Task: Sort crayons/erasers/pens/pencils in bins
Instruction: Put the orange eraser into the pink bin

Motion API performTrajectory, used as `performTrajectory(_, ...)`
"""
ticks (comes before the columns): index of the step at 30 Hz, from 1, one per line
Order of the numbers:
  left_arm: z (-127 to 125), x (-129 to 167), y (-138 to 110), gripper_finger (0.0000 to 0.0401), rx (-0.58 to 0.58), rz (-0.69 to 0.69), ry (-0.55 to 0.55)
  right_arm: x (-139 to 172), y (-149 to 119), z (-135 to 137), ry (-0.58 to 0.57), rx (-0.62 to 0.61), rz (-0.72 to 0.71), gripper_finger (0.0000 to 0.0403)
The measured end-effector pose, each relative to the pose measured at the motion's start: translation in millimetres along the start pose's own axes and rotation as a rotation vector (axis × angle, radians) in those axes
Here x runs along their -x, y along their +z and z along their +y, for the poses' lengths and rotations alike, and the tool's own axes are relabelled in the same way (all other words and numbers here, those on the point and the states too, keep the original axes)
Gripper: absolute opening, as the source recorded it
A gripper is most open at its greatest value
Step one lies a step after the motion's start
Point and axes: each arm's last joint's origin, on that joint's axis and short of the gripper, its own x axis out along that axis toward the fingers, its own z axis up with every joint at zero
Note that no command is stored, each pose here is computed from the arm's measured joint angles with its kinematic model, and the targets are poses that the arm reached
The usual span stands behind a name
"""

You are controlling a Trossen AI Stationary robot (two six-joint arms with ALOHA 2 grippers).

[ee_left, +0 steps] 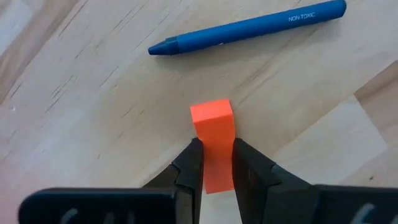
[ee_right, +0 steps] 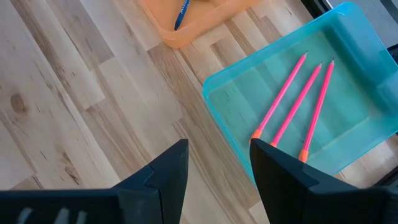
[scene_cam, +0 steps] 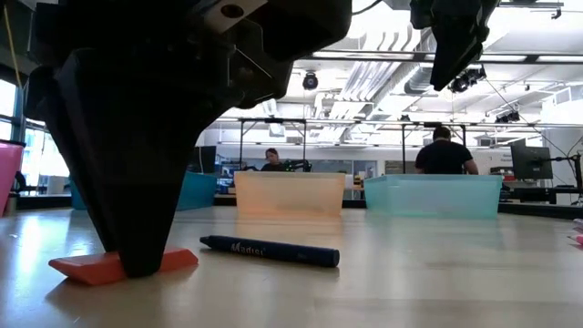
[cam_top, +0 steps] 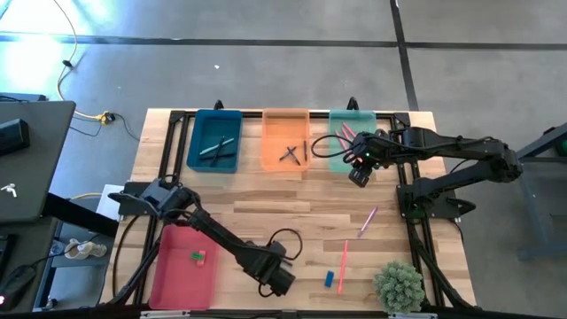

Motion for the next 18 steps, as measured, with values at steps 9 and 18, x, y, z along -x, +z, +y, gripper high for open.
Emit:
performTrajectory(9,3.3,31.7,0.8,0.0051,-0.022,-0.053,-0.055,0.0,-0.1,0.0,0.001,0.005,0.001,0.0165)
performTrajectory(18,28.5,91.7,-14.1,0.0051,-0.050,-0.117,-0.016,0.0,-0.3,0.6,0.020,0.005,0.009,0.0165)
